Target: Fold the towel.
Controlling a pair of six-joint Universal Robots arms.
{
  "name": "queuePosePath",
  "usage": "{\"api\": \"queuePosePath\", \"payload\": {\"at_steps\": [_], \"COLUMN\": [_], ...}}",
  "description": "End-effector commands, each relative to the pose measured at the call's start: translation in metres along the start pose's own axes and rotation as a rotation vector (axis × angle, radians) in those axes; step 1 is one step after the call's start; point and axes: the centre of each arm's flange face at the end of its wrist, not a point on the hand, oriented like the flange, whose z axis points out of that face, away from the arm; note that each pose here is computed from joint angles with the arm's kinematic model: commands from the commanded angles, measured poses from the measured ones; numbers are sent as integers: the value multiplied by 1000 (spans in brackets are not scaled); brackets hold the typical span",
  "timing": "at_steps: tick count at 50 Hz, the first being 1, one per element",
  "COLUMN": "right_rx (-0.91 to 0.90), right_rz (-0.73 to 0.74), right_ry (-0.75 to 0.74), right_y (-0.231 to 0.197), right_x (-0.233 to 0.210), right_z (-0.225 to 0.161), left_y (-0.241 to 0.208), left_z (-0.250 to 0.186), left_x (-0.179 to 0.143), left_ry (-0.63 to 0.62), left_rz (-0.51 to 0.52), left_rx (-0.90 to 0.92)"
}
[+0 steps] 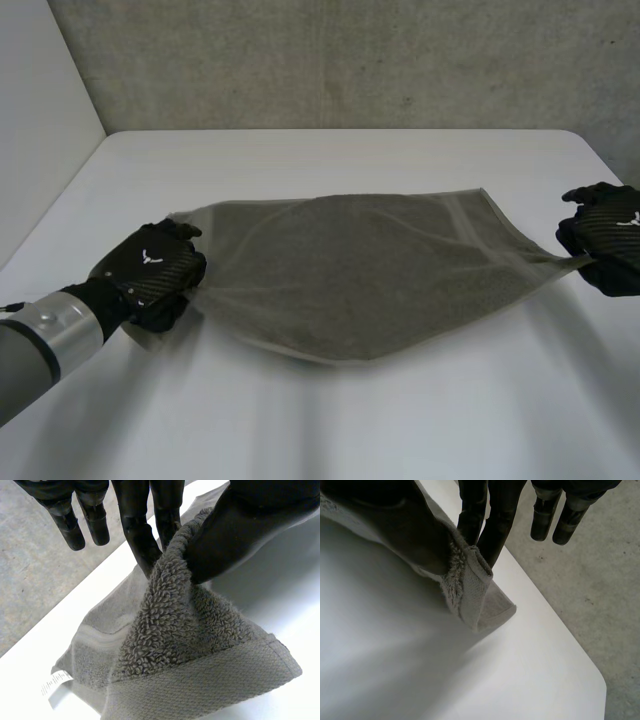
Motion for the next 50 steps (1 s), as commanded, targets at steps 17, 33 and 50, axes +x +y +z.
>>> {"api": "queuePosePath", "payload": {"at_steps": [17,33,50], "right_rx": [-103,-114,29], "right_rz": [-26,13,100], "right_ry": [-184,-158,44], "right_y": [4,-16,-4], "right_x": [30,34,19], "right_z": [-21,97,169], "left_y": [-10,3,23], "left_z": [-31,48,105], "left_x": [24,-22,-52], "left_ry": [239,246,121], "left_rz": [-70,-108,-166], "left_rx": [-143,-157,-10]}}
